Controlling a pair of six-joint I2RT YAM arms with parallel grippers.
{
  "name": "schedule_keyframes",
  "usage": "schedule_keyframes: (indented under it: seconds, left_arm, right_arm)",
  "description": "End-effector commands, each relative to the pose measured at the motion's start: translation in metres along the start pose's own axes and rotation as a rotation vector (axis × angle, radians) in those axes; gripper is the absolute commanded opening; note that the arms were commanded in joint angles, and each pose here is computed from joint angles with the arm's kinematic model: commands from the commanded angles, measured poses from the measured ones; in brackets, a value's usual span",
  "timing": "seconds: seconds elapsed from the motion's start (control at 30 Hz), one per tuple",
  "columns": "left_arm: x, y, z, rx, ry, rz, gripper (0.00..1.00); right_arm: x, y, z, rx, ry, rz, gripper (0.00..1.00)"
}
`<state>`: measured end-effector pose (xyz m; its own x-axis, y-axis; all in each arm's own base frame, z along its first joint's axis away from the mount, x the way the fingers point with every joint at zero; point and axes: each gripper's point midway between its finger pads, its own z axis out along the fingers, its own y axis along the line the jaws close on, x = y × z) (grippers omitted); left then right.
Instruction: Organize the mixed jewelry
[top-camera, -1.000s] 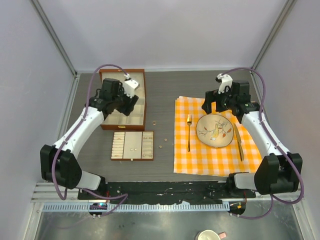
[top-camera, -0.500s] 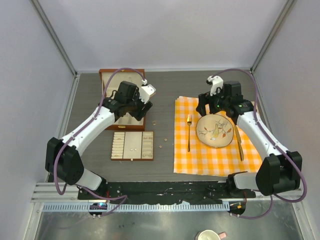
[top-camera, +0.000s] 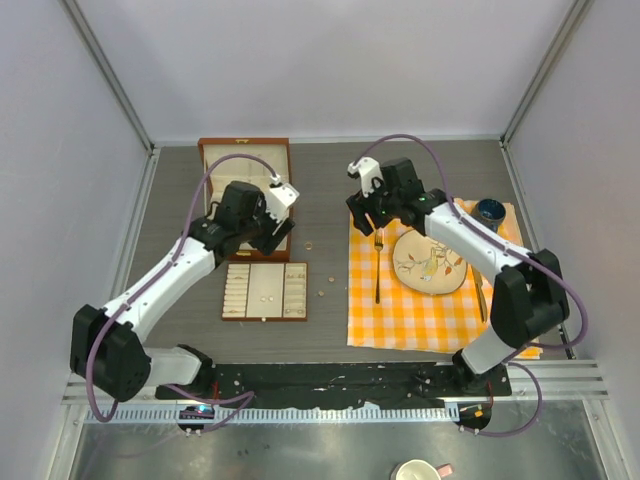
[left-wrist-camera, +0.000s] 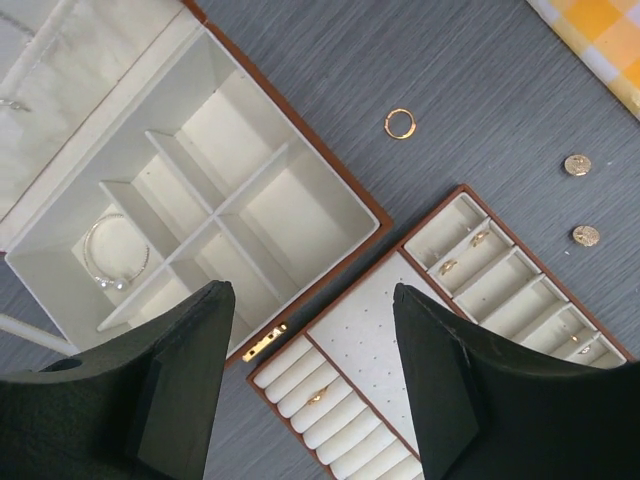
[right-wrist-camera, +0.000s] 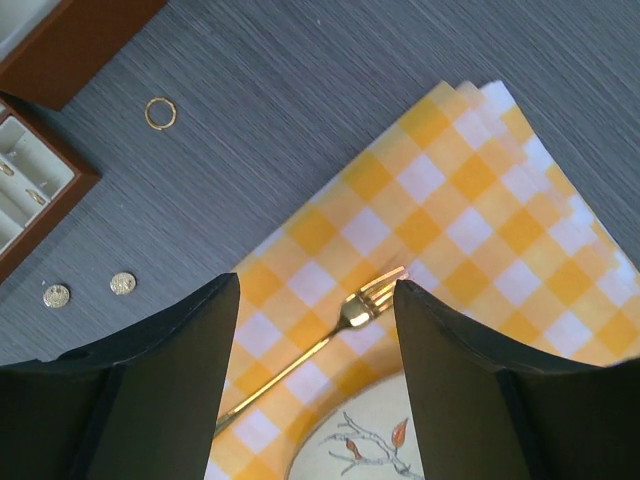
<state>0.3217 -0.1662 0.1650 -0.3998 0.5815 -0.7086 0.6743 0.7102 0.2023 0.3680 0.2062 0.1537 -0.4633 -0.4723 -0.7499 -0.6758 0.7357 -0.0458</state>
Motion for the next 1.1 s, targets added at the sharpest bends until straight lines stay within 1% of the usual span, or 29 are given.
schedule_keyframes:
  seconds: [0.0, 0.17, 0.23, 0.33, 0.37, 0.5, 0.6, 1.07]
  left_arm:
    - [-0.012, 0.02, -0.015, -0.067, -0.091, -0.042, 0.7]
    - [0.006, 0.042, -0.026, -0.107, -0.088, -0.104, 0.72]
    - [0.011, 0.049, -0.031, -0.111, -0.095, -0.131, 0.72]
    - [0.024, 0.056, -0.034, -0.126, -0.082, -0.15, 0.72]
    - [0.025, 0.057, -0.037, -0.13, -0.086, -0.15, 0.72]
    - [0.037, 0.063, -0.039, -0.137, -0.075, -0.167, 0.72]
    - [0.043, 0.069, -0.04, -0.145, -0.07, -0.184, 0.72]
    - [0.054, 0.084, -0.041, -0.169, -0.047, -0.203, 0.72]
  right_arm:
    - [-0.038, 0.006, 0.016, -0.012, -0.068, -0.087, 0.68]
    - [-0.043, 0.03, 0.052, -0.093, -0.043, -0.133, 0.63]
    - [-0.05, 0.037, 0.06, -0.108, -0.057, -0.155, 0.61]
    - [-0.05, 0.05, 0.078, -0.142, -0.043, -0.205, 0.58]
    - [-0.044, 0.054, 0.086, -0.151, -0.023, -0.219, 0.57]
    - [-0.039, 0.073, 0.102, -0.192, 0.004, -0.297, 0.49]
    - [-0.038, 0.081, 0.112, -0.219, 0.018, -0.323, 0.46]
    - [-0.027, 0.103, 0.141, -0.298, 0.056, -0.375, 0.45]
